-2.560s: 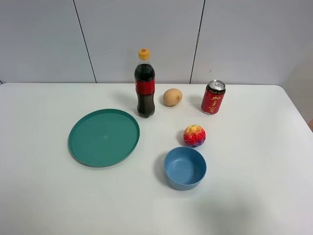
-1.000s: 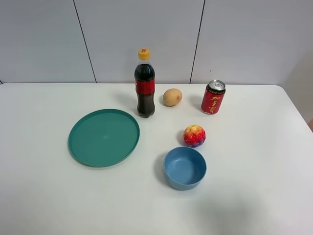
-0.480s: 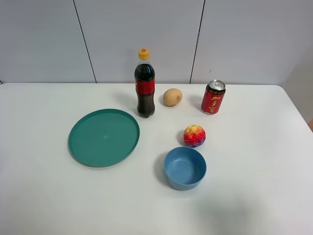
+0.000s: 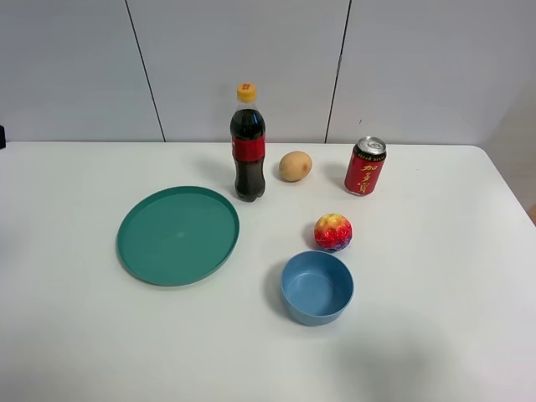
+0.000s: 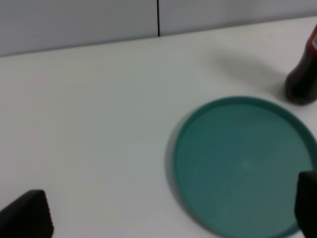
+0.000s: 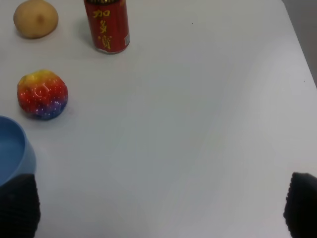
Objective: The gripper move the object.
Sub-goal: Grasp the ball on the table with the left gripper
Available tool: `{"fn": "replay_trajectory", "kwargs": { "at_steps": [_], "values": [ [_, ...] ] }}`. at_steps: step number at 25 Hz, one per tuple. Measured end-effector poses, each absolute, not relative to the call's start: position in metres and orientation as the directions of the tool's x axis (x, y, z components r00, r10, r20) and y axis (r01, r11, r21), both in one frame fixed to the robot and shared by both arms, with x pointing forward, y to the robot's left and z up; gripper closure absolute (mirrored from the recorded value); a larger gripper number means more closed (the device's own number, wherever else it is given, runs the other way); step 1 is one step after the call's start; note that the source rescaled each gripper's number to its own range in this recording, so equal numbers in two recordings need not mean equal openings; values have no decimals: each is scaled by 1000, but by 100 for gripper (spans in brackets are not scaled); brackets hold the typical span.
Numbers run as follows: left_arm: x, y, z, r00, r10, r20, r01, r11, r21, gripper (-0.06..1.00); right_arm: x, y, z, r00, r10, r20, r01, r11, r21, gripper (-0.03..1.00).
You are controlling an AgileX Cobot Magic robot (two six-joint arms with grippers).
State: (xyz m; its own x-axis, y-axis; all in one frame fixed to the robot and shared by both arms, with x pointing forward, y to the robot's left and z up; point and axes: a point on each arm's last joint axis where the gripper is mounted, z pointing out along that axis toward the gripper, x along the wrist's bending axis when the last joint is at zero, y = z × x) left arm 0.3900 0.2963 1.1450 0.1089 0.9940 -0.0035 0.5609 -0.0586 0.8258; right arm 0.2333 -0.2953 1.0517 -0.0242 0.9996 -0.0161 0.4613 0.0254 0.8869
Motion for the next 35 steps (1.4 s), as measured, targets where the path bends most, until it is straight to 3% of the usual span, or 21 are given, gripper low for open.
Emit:
{"fn": "replay_trajectory", "kwargs": {
  "at_steps": [12,19,26,35],
  "values": [
    [439,248,1191,344,939,2,474,-176,863,-6,233,-295,1052,-24,1000,-16,461,25,887,-3],
    [470,173,1205,573,820,8,416,-299,859,-6,233,-295,1052,-24,1000,-16,461,25,887,-3],
    [480,87,1186,741,670,46,351,-444,824,-6,233,-295,1052,-24,1000,-16,461,25,887,-3],
    [490,18,1122,819,569,67,338,-574,746,-6,233,-295,1052,-24,1000,-16,461,25,887,-3]
  ]
}}
